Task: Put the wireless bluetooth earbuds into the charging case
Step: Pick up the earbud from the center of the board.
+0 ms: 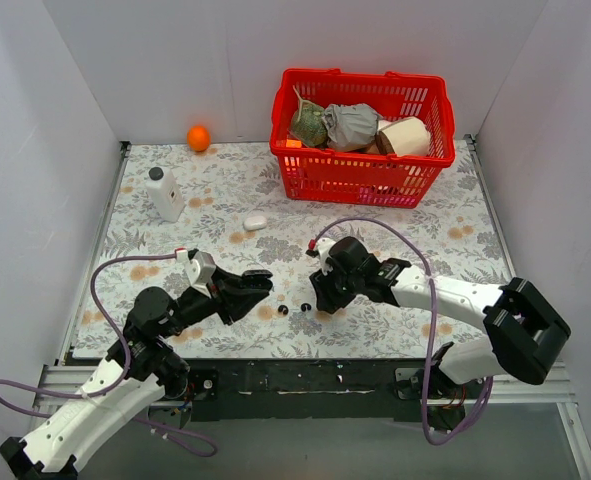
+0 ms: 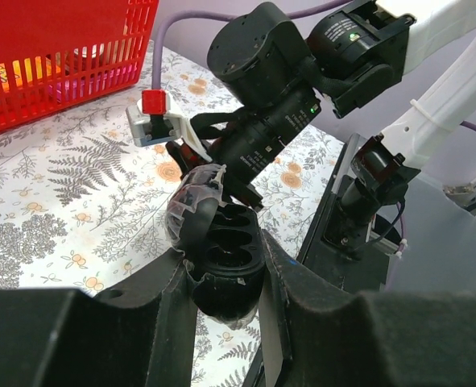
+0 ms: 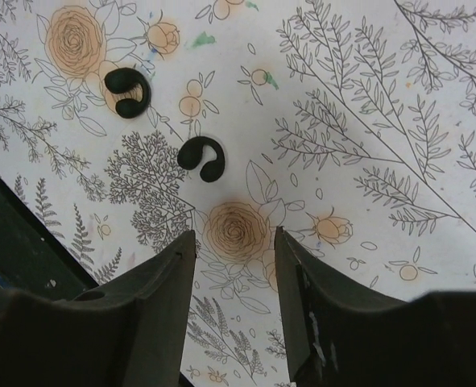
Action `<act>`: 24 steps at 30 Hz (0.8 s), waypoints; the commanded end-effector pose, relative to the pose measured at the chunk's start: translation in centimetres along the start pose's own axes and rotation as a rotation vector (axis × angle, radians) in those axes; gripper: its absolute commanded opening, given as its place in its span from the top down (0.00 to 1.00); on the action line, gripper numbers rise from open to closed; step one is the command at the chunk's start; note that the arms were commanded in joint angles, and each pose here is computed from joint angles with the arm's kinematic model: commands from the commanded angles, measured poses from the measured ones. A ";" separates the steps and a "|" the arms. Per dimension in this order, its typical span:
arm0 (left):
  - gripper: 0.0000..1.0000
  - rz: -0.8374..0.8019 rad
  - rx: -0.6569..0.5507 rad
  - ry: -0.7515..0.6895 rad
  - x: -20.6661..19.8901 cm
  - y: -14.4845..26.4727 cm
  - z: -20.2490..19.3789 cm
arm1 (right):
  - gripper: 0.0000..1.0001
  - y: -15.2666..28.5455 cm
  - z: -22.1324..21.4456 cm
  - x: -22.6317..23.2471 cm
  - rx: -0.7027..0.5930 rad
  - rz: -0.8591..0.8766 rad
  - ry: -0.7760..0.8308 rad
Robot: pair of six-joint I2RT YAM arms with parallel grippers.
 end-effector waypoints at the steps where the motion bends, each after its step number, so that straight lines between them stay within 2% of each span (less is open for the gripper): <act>1: 1.00 0.011 -0.029 -0.005 -0.1 0.3 0.9 | 0.50 -0.5 3.0 1.5 -0.083 0.031 0.048; 7: 1.00 0.028 -0.011 0.000 0.0 0.5 0.8 | 0.60 -1.7 4.2 1.4 -0.102 0.017 0.048; 11: 1.00 0.044 -0.022 -0.004 0.1 0.8 1.2 | 0.62 -1.4 4.7 4.4 -0.148 0.120 0.111; 16: 1.00 0.062 -0.036 -0.006 0.1 1.1 1.4 | 0.62 -2.8 4.5 7.0 -0.100 0.152 0.158; 24: 1.00 0.076 -0.049 -0.014 0.1 1.7 1.7 | 0.65 -5.2 5.0 6.2 -0.071 0.068 0.116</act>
Point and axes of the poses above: each gripper's point midway between its finger pads, its own y axis back along the fingers, its own x axis along the line the jaws close on, z = x × y, the point moved 4 cm from there along y, back along the fingers, and after that the axes turned 7 degrees about -y, right-handed, at the moved point
